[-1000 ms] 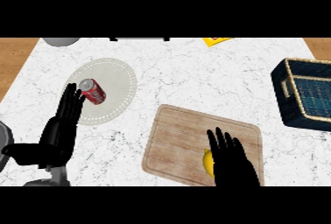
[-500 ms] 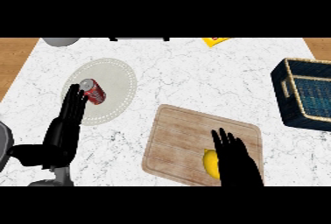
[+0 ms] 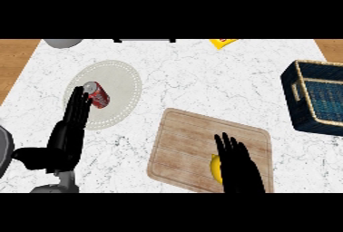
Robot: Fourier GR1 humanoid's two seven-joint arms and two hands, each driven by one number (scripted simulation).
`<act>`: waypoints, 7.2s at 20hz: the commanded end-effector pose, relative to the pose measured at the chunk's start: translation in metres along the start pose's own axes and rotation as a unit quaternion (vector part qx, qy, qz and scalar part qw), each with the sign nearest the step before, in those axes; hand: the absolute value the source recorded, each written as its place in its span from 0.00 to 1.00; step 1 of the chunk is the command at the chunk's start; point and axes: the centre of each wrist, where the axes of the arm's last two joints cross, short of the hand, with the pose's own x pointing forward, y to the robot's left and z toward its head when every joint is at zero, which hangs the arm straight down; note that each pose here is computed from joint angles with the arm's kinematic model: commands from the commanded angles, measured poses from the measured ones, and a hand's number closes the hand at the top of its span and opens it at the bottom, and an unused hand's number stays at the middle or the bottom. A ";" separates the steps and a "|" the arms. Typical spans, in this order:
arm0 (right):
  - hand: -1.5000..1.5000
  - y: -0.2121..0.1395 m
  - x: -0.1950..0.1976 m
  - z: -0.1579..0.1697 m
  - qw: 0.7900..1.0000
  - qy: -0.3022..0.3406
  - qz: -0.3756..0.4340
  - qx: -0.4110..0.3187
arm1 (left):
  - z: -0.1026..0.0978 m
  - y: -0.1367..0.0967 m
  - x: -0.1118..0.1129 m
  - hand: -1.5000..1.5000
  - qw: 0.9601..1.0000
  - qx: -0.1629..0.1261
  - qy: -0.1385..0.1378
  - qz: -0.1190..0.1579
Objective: Pick the lemon from the cutting board and place it in the basket
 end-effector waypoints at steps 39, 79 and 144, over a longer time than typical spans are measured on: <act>1.00 -0.020 -0.065 -0.045 0.977 -0.139 -0.104 -0.125 | -0.008 -0.002 0.013 0.50 1.000 0.013 -0.002 -0.001; 1.00 -0.218 -0.259 0.013 0.934 -0.006 -0.199 -0.298 | 0.006 -0.013 -0.003 0.50 1.000 -0.009 -0.003 -0.007; 0.00 -0.254 -0.454 0.026 0.814 0.025 -0.350 -0.463 | 0.009 0.007 0.008 0.50 1.000 0.000 0.001 -0.002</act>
